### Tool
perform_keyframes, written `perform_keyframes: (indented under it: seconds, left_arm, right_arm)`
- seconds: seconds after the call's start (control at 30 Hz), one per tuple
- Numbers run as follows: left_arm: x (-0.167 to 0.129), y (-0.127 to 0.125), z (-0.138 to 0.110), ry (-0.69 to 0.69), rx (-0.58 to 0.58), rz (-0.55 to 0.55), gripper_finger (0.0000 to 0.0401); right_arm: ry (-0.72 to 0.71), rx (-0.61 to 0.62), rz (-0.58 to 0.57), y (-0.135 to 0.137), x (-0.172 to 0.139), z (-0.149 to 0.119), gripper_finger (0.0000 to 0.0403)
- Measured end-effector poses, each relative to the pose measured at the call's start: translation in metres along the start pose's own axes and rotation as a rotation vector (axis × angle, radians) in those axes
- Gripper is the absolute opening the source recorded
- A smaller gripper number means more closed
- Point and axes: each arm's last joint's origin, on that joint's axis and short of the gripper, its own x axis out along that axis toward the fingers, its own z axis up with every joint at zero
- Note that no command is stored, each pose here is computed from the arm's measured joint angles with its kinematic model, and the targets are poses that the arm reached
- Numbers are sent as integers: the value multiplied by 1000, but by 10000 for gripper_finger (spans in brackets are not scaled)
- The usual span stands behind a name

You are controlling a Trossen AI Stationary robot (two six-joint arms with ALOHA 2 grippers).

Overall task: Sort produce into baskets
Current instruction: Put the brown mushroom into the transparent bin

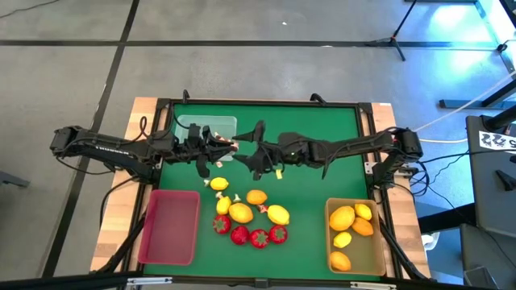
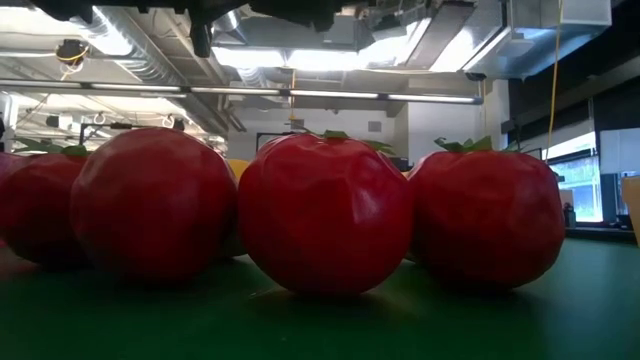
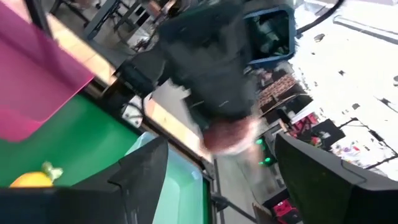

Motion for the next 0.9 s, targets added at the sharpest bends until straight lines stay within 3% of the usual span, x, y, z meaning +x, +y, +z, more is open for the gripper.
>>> perform_keyframes:
  seconds: [0.37,0.9]
  left_arm:
    - [0,0,0,2,-3,1,77]
    - [0,0,0,1,-14,0,77]
  right_arm:
    - [-4,1,-7,-6,4,6,286]
    - [23,-4,1,-5,4,5,162]
